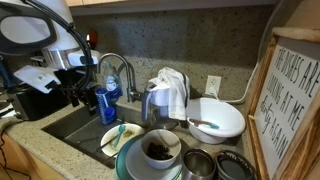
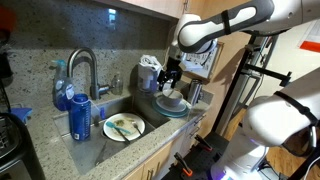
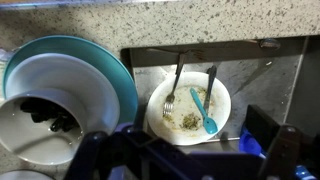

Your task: Pick up the spoon from the dish and put it on the plate

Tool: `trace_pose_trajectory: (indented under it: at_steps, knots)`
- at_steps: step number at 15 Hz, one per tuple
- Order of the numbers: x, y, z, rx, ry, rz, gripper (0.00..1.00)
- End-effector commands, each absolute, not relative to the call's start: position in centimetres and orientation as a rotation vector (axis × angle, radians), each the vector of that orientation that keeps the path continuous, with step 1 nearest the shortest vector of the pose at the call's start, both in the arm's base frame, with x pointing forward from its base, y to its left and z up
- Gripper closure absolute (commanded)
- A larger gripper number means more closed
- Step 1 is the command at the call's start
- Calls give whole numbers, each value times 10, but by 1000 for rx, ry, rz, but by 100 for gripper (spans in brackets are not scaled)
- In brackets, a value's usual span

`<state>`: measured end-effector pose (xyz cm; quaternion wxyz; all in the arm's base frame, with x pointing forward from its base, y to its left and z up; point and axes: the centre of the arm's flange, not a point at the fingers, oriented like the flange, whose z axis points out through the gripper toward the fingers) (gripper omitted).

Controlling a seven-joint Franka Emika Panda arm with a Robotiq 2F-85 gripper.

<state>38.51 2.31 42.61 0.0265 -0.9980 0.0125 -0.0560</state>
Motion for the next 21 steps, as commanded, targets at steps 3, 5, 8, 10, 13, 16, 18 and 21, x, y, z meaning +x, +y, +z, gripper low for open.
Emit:
trace_pose_trajectory:
  at_steps: [3,5,8,10,13,16,18,21]
  knots:
    - [392,-19,414,-3067,160,-155,0]
    - [394,-42,411,-3072,230,-152,0]
    - [401,-79,407,-3074,329,-149,0]
    - [407,-103,405,-3090,385,-155,0]
    - [417,-140,404,-3131,445,-186,0]
    - [427,-175,402,-3163,513,-214,0]
    - [436,-190,401,-3177,541,-227,0]
    - [452,-207,397,-3195,571,-229,0]
